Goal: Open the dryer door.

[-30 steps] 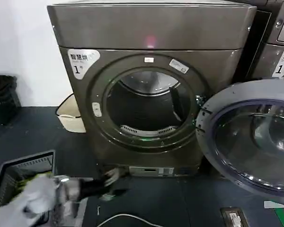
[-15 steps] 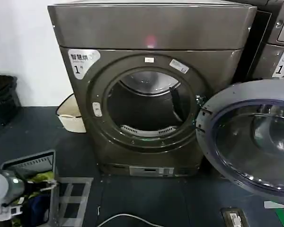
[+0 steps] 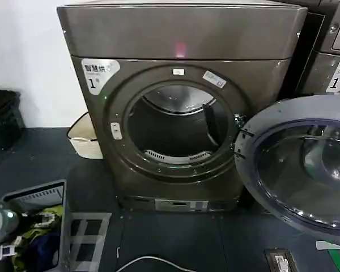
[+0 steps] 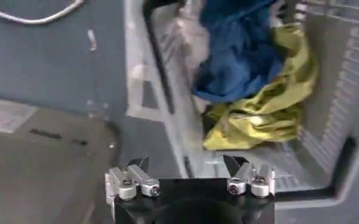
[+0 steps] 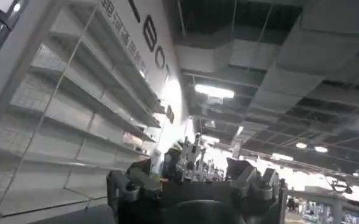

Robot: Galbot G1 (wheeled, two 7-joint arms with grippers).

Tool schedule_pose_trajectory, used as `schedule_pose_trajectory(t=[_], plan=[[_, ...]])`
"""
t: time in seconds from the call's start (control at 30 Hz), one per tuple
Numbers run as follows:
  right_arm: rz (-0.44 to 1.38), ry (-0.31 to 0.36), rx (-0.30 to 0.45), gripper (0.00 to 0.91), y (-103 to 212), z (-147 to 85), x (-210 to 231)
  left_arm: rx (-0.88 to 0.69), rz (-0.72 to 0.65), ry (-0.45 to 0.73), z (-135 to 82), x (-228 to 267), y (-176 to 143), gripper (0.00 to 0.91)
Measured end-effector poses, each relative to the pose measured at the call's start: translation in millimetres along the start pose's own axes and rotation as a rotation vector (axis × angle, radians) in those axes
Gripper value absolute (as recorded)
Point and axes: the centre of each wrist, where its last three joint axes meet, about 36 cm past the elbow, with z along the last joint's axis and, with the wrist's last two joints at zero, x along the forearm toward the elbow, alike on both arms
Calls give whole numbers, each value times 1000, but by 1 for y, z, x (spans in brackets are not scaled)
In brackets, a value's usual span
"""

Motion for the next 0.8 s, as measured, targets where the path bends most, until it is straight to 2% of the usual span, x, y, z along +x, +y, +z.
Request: schedule_pose_trajectory(t=[0.23, 0.4, 0.8], plan=[[-3, -7, -6, 907, 3, 2, 2, -26, 100, -23, -8, -14, -15, 907], [-9, -10, 1, 907, 3, 4, 2, -34, 140, -12, -5, -14, -19, 907], [-19, -6, 0, 907, 6, 6, 3, -44, 175, -14, -3, -12, -26, 907]])
